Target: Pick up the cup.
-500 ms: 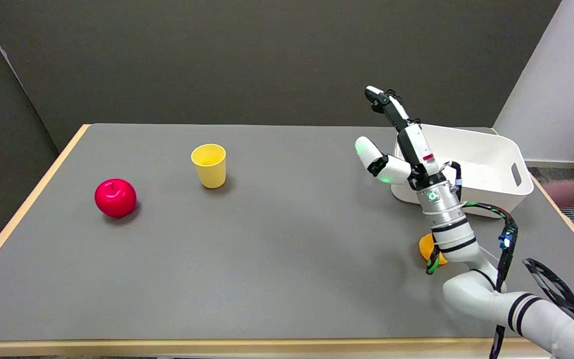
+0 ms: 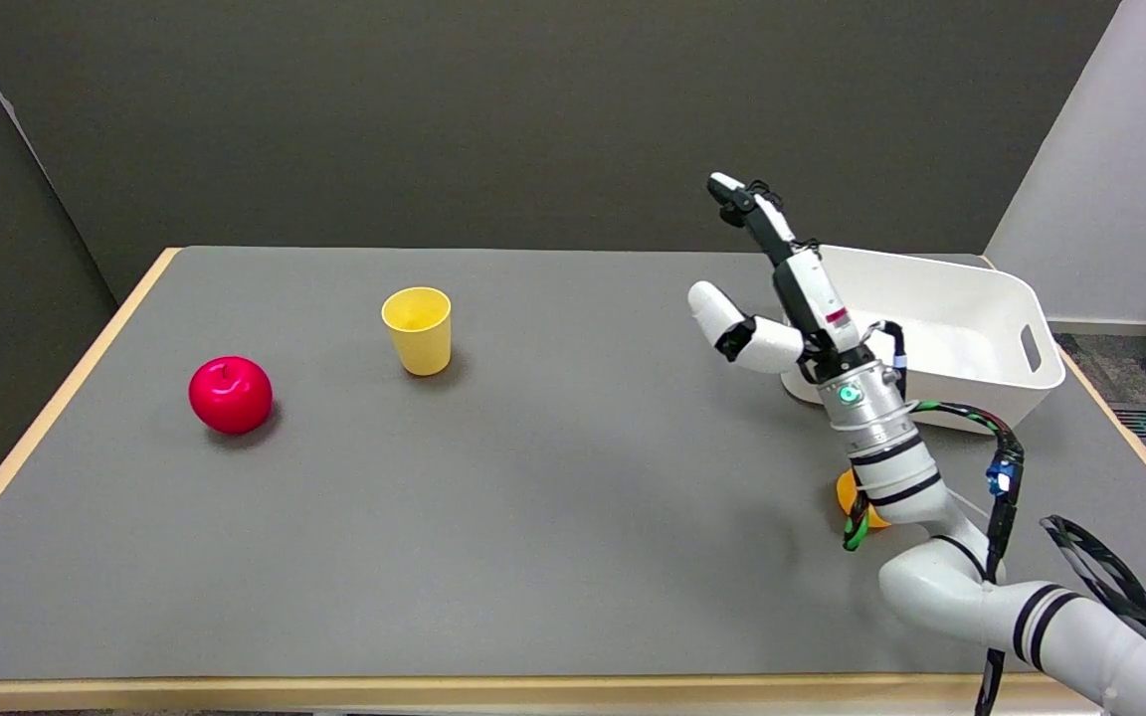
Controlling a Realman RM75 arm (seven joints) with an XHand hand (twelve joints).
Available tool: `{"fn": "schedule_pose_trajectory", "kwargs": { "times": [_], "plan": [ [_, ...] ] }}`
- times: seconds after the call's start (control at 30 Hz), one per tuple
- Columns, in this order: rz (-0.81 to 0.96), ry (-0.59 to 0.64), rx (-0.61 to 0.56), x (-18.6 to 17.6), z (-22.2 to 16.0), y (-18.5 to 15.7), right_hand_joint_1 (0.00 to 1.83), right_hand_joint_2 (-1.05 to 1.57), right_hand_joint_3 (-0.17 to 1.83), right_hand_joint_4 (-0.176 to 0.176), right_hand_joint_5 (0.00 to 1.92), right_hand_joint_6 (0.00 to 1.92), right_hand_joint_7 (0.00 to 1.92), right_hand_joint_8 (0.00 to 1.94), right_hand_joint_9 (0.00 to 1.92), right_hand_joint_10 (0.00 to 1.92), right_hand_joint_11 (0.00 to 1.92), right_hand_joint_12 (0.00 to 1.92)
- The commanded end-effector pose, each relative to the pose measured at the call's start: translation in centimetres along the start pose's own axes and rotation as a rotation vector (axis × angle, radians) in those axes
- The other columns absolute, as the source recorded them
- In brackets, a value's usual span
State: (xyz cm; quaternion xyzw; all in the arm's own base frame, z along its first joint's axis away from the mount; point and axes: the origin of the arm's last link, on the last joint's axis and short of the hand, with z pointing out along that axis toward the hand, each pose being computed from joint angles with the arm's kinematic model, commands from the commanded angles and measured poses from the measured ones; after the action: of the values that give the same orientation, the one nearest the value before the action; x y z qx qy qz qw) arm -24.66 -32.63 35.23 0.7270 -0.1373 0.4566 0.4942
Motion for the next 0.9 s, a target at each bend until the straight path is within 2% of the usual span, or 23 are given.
{"fn": "schedule_pose_trajectory", "kwargs": {
  "times": [0.03, 0.3, 0.53, 0.67, 0.77, 0.9],
  "plan": [
    [0.008, -0.248, -0.020, -6.5, 4.6, -1.8, 0.49, 0.67, 0.85, -0.132, 0.07, 0.33, 0.01, 0.15, 0.00, 0.26, 0.00, 0.50],
    [0.041, -0.367, -0.051, -13.2, 8.7, -2.7, 0.47, 0.68, 0.79, -0.140, 0.04, 0.30, 0.00, 0.12, 0.00, 0.17, 0.00, 0.42],
    [0.049, -0.418, -0.131, -15.9, 9.8, -2.1, 0.47, 0.68, 0.79, -0.134, 0.04, 0.29, 0.00, 0.13, 0.00, 0.17, 0.00, 0.43],
    [0.015, -0.442, -0.146, -16.6, 10.8, -2.2, 0.49, 0.68, 0.80, -0.104, 0.04, 0.29, 0.00, 0.14, 0.00, 0.18, 0.00, 0.43],
    [-0.078, -0.455, -0.119, -16.8, 12.0, -2.6, 0.54, 0.62, 0.95, -0.060, 0.05, 0.36, 0.03, 0.13, 0.00, 0.24, 0.00, 0.50],
    [-0.161, -0.473, -0.080, -17.3, 13.3, -3.6, 0.58, 0.62, 0.95, -0.040, 0.08, 0.39, 0.04, 0.17, 0.00, 0.30, 0.00, 0.54]
  ]
}}
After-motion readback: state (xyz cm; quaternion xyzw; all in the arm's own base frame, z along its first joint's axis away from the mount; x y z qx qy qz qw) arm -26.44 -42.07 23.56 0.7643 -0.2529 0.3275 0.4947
